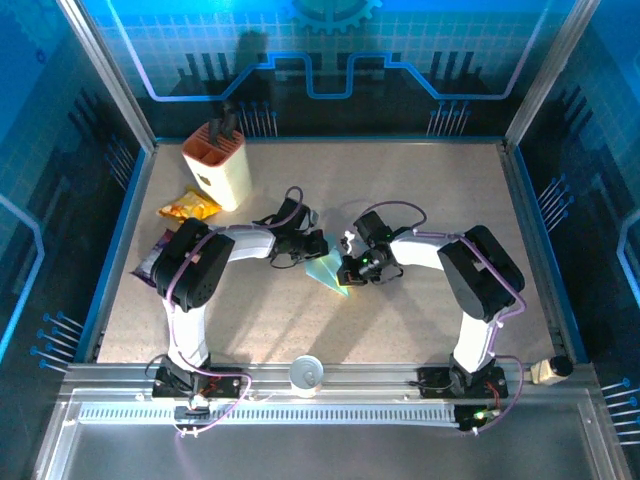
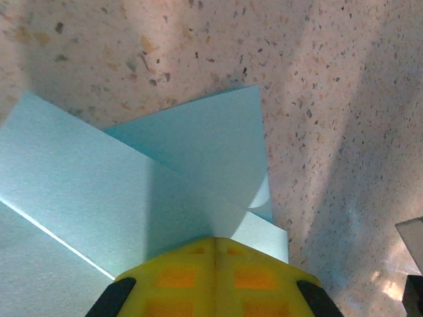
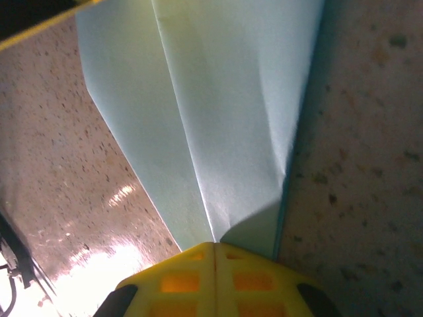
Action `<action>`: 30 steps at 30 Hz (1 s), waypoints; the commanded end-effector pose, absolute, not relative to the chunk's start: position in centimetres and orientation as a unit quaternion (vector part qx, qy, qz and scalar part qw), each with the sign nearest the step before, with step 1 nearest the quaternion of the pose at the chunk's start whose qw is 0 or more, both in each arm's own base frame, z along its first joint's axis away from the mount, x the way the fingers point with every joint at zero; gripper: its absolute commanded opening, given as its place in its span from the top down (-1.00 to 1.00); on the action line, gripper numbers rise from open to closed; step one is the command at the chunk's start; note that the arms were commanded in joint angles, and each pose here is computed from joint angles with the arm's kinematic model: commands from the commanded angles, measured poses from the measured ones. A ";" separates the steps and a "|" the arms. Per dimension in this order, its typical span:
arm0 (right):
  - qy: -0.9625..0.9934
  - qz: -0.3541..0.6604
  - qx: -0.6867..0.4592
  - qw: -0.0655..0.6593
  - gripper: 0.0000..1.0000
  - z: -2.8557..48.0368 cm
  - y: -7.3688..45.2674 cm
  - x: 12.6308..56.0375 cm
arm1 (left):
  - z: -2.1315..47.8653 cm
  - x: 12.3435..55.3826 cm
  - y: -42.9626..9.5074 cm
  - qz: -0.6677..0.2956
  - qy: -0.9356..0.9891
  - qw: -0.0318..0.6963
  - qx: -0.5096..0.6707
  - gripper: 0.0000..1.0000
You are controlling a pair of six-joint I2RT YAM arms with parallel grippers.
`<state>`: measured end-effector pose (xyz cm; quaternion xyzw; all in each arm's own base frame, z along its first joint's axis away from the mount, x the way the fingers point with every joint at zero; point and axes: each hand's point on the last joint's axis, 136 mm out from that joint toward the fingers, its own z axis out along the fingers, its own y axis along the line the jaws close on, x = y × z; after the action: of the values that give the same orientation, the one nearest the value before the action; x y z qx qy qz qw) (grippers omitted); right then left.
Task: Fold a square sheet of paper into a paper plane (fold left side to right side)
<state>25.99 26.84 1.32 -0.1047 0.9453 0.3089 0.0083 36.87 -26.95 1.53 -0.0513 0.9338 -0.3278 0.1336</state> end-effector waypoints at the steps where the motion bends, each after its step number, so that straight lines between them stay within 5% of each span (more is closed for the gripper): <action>1: 0.954 0.284 -0.091 -0.025 1.00 2.2 26.4 24.0 | -2.2 35.4 -25.1 -0.274 0.954 0.112 -0.053 0.93; 17: 0.944 0.315 -0.082 0.057 1.00 3.2 29.9 29.5 | -2.2 35.2 -25.1 -0.278 0.953 0.112 -0.043 0.96; 30: 0.952 0.289 -0.081 0.056 1.00 0.7 30.1 30.8 | -2.2 35.2 -25.0 -0.276 0.953 0.114 -0.046 0.97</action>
<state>30.55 29.76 1.45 -0.0757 0.9489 0.3016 0.0548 37.13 -27.09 1.52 -0.0339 0.9319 -0.3299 0.1466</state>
